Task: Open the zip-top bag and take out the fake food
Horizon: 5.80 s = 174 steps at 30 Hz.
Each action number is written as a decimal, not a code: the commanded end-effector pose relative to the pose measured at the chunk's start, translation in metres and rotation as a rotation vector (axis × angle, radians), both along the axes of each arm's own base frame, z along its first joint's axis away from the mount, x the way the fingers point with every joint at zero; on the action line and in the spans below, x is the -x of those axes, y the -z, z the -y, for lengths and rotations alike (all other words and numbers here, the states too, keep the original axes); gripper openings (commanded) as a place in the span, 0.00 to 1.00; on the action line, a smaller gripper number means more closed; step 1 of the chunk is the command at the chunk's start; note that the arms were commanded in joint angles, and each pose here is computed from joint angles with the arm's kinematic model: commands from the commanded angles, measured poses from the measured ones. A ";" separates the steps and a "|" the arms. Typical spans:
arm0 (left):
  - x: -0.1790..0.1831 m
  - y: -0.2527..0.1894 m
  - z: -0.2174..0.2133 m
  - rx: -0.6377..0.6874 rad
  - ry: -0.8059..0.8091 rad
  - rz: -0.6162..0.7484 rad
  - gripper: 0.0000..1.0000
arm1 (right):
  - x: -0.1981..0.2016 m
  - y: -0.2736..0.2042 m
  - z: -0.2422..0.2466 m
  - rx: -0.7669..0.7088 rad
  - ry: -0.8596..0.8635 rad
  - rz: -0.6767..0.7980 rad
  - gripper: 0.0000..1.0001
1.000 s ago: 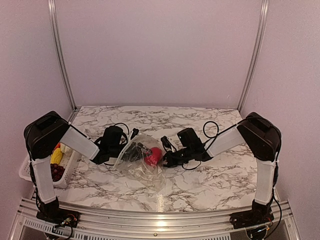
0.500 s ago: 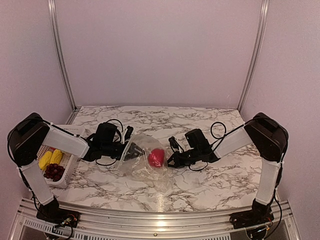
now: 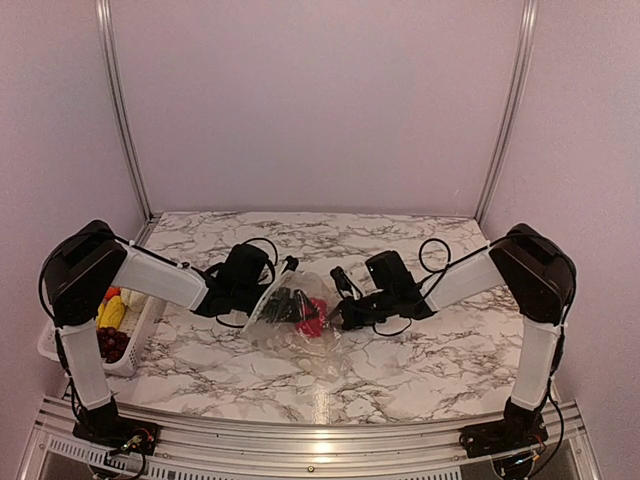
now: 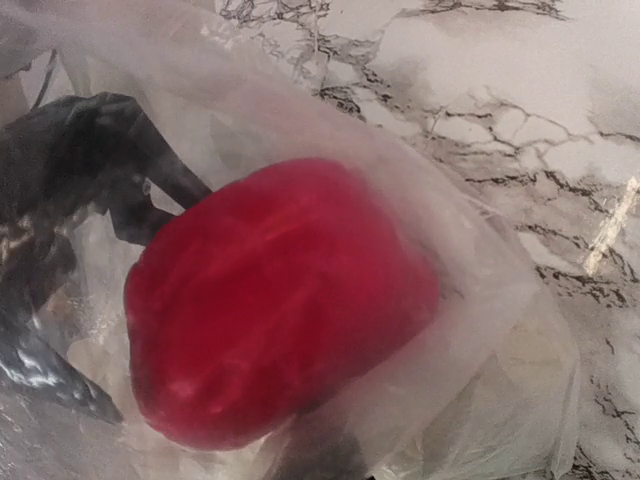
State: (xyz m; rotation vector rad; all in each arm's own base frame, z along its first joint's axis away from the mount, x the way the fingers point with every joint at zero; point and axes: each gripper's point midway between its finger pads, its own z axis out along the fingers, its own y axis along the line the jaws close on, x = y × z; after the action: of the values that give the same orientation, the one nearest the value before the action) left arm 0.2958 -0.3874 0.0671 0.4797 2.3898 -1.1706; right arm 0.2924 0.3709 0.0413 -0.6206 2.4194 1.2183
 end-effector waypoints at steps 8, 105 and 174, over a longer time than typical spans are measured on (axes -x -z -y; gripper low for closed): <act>0.006 0.051 0.001 -0.275 0.034 -0.020 0.76 | 0.004 -0.029 -0.035 -0.084 -0.106 0.058 0.00; -0.001 -0.232 -0.064 -0.090 0.041 0.465 0.96 | 0.070 -0.204 -0.008 -0.292 -0.384 0.650 0.00; 0.035 -0.187 0.048 0.182 0.892 0.658 0.29 | 0.086 -0.208 -0.002 -0.282 -0.482 0.716 0.00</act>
State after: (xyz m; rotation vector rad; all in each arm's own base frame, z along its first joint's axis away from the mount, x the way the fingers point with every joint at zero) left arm 0.2666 -0.4357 0.2529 1.6355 1.4711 -1.2294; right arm 0.2085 0.3678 0.2308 -1.3068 1.5808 1.1966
